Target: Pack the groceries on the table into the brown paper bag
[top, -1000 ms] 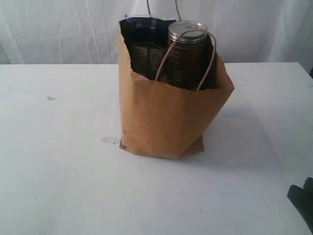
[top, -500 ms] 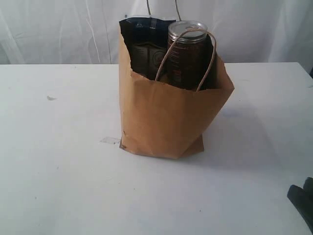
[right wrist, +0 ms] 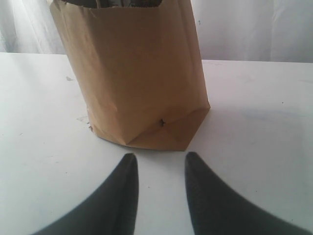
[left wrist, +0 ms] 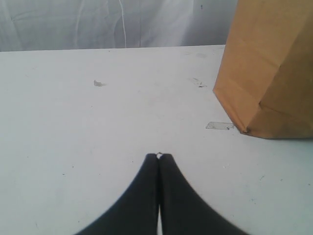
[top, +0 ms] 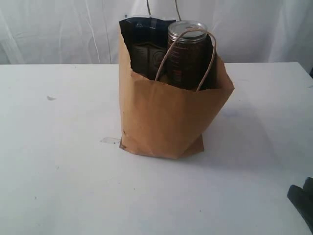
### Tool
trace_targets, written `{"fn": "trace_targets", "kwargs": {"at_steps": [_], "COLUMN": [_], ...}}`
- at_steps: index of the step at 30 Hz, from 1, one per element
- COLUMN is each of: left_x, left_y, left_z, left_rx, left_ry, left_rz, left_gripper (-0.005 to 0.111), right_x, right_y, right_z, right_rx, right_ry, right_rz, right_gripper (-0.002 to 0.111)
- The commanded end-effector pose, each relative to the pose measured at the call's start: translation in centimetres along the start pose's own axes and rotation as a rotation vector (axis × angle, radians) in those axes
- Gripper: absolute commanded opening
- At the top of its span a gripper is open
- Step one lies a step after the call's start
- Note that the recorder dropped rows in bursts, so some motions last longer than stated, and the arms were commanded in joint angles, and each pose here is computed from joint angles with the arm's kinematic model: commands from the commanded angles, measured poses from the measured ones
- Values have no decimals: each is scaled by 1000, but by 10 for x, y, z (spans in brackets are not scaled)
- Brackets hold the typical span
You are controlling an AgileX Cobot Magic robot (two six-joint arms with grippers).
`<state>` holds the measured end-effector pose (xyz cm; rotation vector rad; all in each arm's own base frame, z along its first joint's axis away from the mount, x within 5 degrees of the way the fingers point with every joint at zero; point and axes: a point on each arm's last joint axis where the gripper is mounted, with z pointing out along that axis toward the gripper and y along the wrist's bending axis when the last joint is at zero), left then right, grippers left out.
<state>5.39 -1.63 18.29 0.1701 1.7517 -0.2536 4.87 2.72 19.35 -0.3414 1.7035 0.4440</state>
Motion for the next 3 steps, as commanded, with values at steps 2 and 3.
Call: {"fn": "trace_targets", "kwargs": {"at_steps": [2, 3], "left_x": [1, 1], "left_y": [0, 0], "left_z": [0, 0], "left_rx": [-1, -1], "left_ry": [-3, -3], "left_rz": [-8, -8], "left_gripper": [0, 0], "right_x": [1, 1], "right_y": [-1, -1], "right_z": [0, 0], "right_rx": [7, 7], "right_ry": [-5, -5], "right_rz": [-4, -4], "right_gripper": [31, 31]}}
